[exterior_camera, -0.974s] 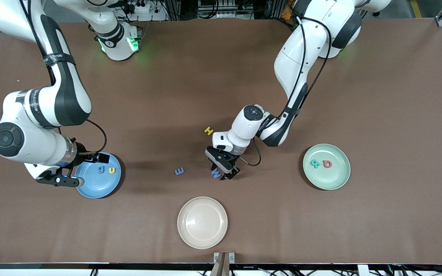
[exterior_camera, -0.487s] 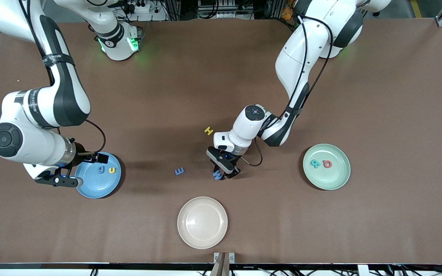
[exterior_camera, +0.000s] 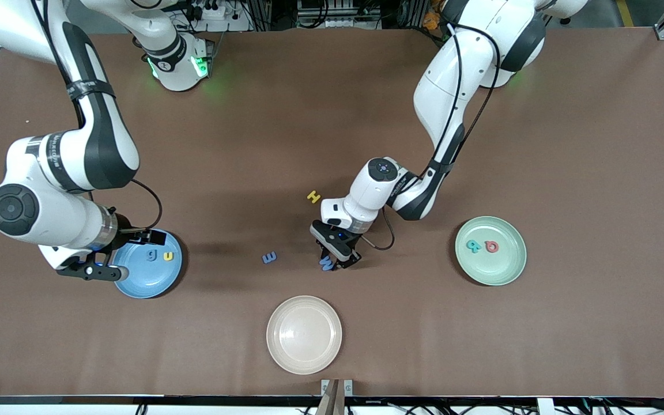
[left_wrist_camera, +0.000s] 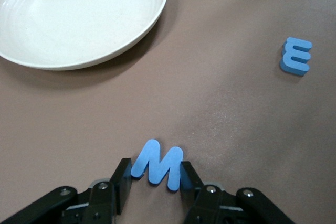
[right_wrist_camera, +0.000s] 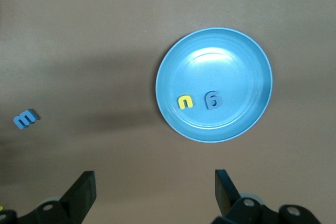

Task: Sort upper and lower case letters into plates
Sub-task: 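Close the left gripper on the blue M and lift it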

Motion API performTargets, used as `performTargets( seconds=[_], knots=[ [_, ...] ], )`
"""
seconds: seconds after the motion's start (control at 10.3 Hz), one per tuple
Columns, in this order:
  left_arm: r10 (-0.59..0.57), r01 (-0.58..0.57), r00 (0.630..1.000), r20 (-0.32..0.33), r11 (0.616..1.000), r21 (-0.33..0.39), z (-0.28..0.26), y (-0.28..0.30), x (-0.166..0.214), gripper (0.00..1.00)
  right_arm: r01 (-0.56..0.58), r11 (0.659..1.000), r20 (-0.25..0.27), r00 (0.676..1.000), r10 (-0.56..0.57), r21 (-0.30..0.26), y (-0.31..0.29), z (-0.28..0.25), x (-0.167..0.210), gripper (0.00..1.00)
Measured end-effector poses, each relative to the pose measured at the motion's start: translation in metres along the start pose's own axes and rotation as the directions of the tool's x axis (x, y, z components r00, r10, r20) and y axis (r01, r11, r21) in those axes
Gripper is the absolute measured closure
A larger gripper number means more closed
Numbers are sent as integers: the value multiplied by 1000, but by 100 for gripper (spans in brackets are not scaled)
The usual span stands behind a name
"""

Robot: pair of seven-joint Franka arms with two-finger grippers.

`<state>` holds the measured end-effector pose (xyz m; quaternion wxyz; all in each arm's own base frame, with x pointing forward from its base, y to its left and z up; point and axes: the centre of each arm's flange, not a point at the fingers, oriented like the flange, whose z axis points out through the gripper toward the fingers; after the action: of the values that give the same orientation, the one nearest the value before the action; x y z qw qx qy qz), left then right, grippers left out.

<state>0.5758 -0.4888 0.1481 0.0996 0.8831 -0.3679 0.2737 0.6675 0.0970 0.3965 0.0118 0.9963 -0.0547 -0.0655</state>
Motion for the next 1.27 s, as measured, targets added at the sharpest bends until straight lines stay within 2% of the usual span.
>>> performTargets(
  seconds=[0.68,1.07,1.27],
  knots=[
    [-9,9,999,39,1000,-12,-5,0,3,56,24,1000,-2,1000,-24,-3,-16,0,-4,0],
    [-17,20,993,117,999,-28,-12,2,6,57,25,1000,-2,1000,-25,-2,-17,0,-4,0],
    [-33,38,992,122,999,-38,-12,-1,5,57,26,1000,-2,1000,-26,-3,-18,0,-5,0]
  ],
)
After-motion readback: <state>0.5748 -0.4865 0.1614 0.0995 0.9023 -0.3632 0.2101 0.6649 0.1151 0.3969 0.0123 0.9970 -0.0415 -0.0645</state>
